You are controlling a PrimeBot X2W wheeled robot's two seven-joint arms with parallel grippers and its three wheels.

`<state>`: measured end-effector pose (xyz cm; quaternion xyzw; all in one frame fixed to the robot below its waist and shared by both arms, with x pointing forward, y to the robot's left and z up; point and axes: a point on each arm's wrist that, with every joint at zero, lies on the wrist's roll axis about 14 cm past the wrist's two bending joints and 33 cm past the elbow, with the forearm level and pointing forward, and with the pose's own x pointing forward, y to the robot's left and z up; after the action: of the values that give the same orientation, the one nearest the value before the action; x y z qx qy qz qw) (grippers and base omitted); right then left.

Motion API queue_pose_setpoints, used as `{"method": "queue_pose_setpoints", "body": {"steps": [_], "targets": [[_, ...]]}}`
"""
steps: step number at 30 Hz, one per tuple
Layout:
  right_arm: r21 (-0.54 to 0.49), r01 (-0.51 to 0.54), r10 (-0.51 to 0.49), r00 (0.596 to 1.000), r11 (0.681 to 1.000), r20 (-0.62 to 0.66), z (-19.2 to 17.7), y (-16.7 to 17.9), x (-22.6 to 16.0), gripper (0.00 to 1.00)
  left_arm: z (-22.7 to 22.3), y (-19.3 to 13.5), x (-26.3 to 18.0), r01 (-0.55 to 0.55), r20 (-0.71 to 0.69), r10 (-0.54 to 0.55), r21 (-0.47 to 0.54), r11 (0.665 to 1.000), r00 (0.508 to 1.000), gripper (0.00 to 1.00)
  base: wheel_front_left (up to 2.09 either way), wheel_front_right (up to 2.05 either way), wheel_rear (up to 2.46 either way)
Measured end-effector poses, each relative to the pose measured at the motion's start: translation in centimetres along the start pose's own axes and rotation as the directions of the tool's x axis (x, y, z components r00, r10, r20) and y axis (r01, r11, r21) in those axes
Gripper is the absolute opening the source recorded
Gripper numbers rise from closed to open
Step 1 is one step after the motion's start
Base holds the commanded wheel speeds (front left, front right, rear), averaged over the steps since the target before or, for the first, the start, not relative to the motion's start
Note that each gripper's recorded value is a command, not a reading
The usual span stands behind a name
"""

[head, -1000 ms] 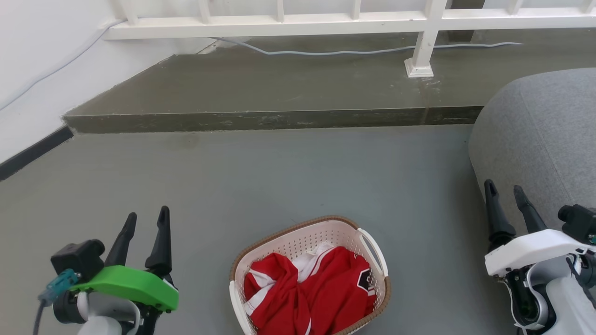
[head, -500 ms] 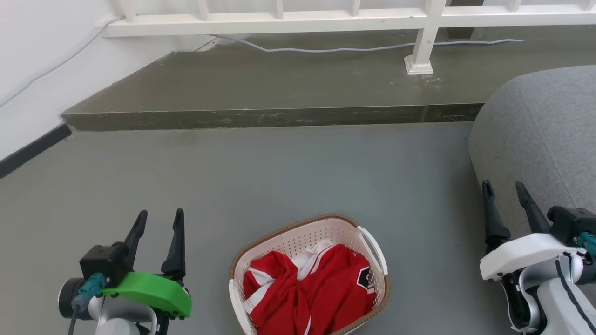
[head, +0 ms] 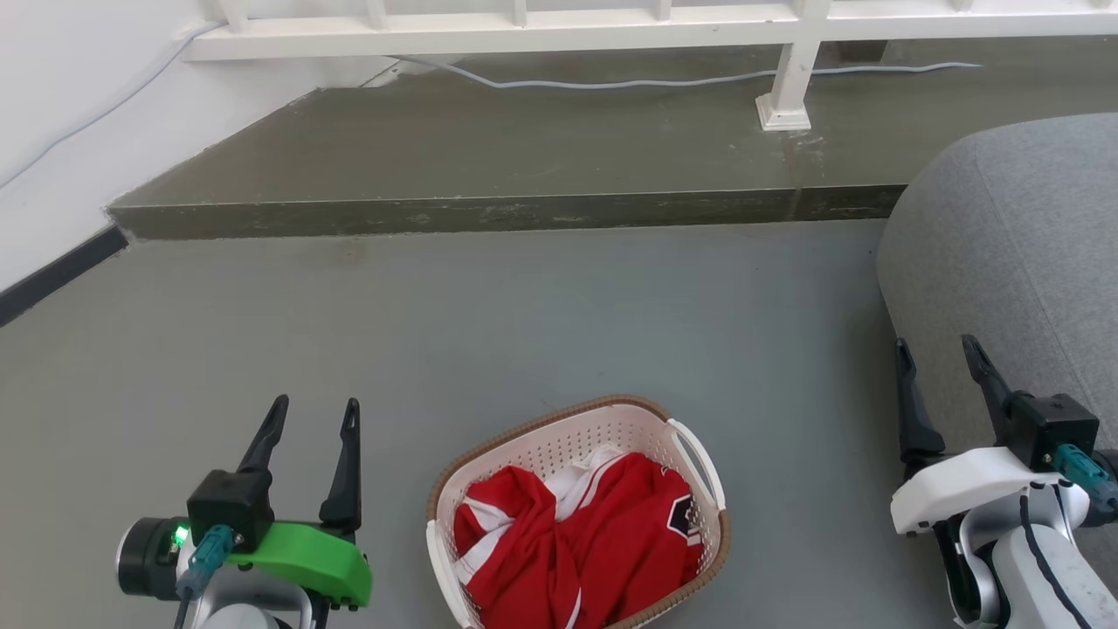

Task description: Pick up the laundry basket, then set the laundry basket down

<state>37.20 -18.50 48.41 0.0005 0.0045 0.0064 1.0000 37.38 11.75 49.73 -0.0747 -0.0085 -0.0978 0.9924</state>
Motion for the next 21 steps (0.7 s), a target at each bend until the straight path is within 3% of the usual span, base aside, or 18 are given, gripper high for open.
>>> {"method": "queue_pose_setpoints", "body": {"steps": [21], "targets": [[0.009,0.003,-0.003,1.0,1.0,-0.017,-0.6,-0.1,0.0,1.0,-1.3,0.3,-0.1,-0.013,-0.041,0.013,0.0,1.0,0.999,1.0,0.0,0.0,0.0]]}}
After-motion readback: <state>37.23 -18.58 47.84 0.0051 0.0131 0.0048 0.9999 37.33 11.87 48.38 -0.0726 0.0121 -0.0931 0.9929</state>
